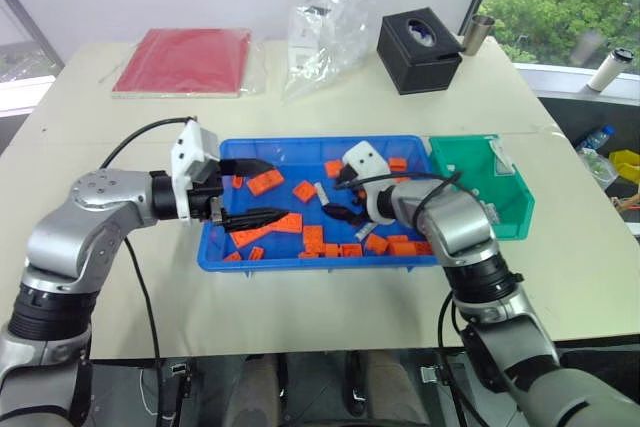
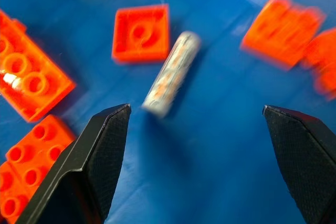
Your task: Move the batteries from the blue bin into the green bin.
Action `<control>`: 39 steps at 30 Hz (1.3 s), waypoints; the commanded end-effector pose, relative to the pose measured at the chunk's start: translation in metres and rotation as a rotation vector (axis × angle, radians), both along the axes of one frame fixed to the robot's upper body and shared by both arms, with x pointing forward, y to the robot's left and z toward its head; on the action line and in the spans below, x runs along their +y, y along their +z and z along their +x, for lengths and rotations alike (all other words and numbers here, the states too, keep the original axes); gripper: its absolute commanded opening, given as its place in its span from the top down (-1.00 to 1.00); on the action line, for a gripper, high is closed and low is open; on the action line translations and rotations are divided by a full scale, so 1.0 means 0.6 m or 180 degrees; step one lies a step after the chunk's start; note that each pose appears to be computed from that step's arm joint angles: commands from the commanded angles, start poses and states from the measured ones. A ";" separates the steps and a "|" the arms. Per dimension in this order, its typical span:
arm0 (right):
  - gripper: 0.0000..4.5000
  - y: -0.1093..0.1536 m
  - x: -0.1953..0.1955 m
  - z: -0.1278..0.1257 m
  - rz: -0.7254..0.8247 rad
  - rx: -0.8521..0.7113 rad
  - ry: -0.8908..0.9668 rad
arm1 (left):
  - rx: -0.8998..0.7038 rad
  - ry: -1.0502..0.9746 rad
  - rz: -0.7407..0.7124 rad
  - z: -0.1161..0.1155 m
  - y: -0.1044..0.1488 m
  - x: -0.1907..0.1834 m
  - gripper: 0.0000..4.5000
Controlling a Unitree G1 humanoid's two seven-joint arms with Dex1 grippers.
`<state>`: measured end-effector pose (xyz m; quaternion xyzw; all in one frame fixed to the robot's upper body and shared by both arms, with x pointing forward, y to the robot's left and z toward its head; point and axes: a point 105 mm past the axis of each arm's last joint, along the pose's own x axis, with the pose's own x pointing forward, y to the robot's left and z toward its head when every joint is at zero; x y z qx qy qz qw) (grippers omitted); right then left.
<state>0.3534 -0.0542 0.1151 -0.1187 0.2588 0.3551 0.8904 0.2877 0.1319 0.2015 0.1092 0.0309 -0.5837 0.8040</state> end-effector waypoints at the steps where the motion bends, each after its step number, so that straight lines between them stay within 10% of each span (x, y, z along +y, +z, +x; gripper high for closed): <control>1: -0.84 0.010 0.006 0.012 0.0097 -0.0133 -0.0062 | -0.0160 -0.0043 0.0008 0.001 0.019 -0.003 -1.00; 5: -0.84 -0.011 0.001 0.019 0.0057 -0.0083 -0.0127 | -0.0169 -0.0052 0.0018 0.001 0.020 -0.003 -1.00; 8: -0.48 -0.025 -0.005 0.021 -0.0008 -0.0102 -0.0135 | -0.0173 -0.0056 0.0023 -0.001 0.020 -0.004 -1.00; 15: 0.95 -0.002 -0.010 0.011 0.0102 -0.0165 -0.0021 | -0.0178 -0.0077 0.0008 -0.002 0.019 -0.007 -1.00; 23: 0.95 0.156 -0.164 0.004 0.0366 -0.0670 -0.0723 | -0.0172 -0.0095 -0.0026 0.004 0.015 -0.009 -1.00; 31: 0.95 0.169 -0.333 -0.048 0.0029 -0.0701 -0.1685 | -0.0135 -0.0205 -0.0073 0.012 0.009 -0.019 -1.00; 37: -0.33 0.149 -0.361 -0.058 -0.0228 -0.0830 -0.1778 | -0.0140 -0.0312 -0.0072 0.021 0.012 -0.029 -1.00; 39: -0.33 0.164 -0.355 -0.058 -0.0308 -0.1026 -0.1586 | -0.0139 -0.0330 -0.0064 0.023 0.012 -0.029 -1.00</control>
